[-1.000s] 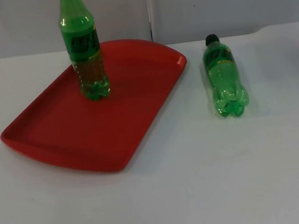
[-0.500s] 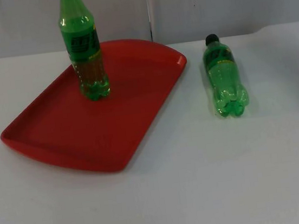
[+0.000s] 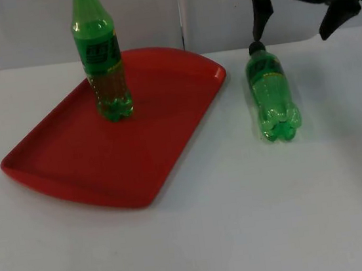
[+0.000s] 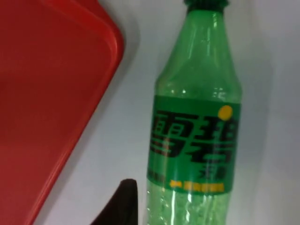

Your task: Place the bottle upright on the tray.

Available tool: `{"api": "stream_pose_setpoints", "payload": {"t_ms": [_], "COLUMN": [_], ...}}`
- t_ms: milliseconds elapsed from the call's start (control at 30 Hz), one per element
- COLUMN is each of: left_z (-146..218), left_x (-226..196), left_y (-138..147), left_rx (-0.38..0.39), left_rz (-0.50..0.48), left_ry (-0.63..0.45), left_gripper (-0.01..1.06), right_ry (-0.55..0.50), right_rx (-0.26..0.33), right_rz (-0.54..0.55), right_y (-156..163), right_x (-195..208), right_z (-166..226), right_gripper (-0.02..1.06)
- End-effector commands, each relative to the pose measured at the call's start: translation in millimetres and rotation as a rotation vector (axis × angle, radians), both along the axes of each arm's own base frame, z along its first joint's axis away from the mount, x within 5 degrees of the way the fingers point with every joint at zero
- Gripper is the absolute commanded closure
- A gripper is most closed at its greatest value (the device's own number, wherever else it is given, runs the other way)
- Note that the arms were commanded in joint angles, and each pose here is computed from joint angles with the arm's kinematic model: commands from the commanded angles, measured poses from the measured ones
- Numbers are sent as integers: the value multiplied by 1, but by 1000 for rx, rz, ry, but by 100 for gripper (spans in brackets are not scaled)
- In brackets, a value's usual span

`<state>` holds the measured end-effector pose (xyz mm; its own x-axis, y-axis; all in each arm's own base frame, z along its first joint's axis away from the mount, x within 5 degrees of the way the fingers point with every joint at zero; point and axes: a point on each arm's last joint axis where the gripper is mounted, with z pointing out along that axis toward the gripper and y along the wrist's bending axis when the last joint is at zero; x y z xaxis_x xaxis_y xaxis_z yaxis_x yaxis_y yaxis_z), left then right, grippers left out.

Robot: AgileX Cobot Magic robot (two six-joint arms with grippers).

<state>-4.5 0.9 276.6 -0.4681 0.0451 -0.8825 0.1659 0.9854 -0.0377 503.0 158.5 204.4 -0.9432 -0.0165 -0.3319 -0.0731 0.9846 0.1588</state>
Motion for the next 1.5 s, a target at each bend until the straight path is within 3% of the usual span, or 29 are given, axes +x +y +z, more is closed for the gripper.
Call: {"api": "stream_pose_setpoints", "payload": {"t_ms": [0, 267, 667, 933, 1233, 1467], "left_z": [-1, -1, -1, -1, -1, -1], "left_x": [0, 0, 0, 0, 0, 0], "left_y": [0, 0, 0, 0, 0, 0], "left_rx": [-9, -9, -9, -9, -9, -9], "left_rz": [-3, -3, -3, -3, -3, -3], "left_ry": [3, 3, 3, 3, 3, 3], "left_gripper": [0, 0, 0, 0, 0, 0], "right_ry": [16, -6, 20, -10, 28, 62], "right_rx": [3, 54, 59, 69, 152, 140], "right_rz": [-3, -2, -11, -16, -44, -67], "right_y": [5, 14, 18, 20, 27, 25], "right_x": [3, 21, 29, 33, 31, 28], "right_z": [-5, -35, -86, -95, -99, -100], "right_gripper": [0, 0, 0, 2, 5, 10]}}
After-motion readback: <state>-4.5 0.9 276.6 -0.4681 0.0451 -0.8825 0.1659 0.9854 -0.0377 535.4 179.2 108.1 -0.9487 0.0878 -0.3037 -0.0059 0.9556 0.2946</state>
